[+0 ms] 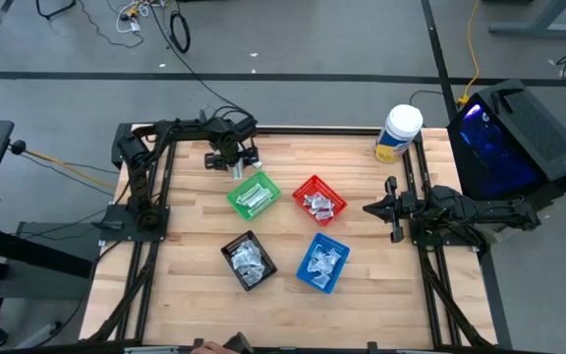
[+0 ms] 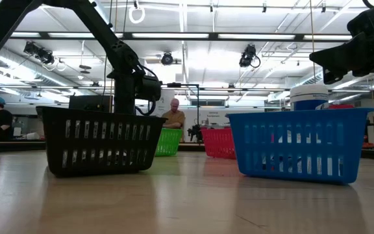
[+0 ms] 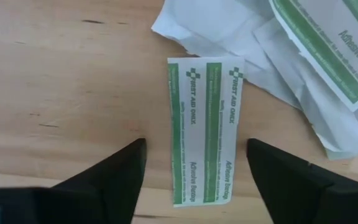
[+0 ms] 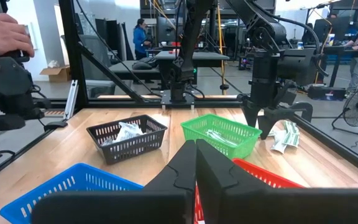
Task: Pick & Place First Aid Supplies
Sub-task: Put the green bandage pack into the green bin
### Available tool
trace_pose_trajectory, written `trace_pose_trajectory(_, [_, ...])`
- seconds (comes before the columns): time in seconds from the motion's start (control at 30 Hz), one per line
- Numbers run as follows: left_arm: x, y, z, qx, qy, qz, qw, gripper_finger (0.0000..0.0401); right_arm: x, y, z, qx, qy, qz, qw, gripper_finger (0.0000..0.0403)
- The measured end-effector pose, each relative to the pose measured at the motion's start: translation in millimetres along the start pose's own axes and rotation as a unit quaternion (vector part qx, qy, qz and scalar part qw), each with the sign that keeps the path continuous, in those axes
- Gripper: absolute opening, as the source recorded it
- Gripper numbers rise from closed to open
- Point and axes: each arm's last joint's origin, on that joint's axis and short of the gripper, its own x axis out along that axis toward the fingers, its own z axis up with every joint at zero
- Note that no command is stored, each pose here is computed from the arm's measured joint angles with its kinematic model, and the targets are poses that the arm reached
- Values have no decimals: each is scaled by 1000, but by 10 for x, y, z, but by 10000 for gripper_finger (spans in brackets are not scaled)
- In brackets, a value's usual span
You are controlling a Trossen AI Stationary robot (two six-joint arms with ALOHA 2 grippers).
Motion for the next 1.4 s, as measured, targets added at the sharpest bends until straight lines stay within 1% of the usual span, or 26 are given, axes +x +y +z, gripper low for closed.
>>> trace_pose_trajectory(0.37, [2, -3, -1, -10, 1, -1, 1000, 182, 0, 0, 0, 0, 0, 0, 1000, 13])
trace_pose_trajectory(0.63, [2, -11, -8, -11, 2, -4, 1000, 132, 0, 0, 0, 0, 0, 0, 1000, 13])
trace_pose_trajectory(0.83, [2, -28, -31, -7, 2, -5, 1000, 122, 0, 0, 0, 0, 0, 0, 1000, 13])
trace_pose_trajectory(1.27, [0, -24, -35, -6, 2, -3, 1000, 122, 0, 0, 0, 0, 0, 0, 1000, 13])
trace_pose_trajectory(1.4, [-69, -19, -41, -5, -2, -9, 1000, 122, 0, 0, -1, 0, 0, 0, 1000, 13])
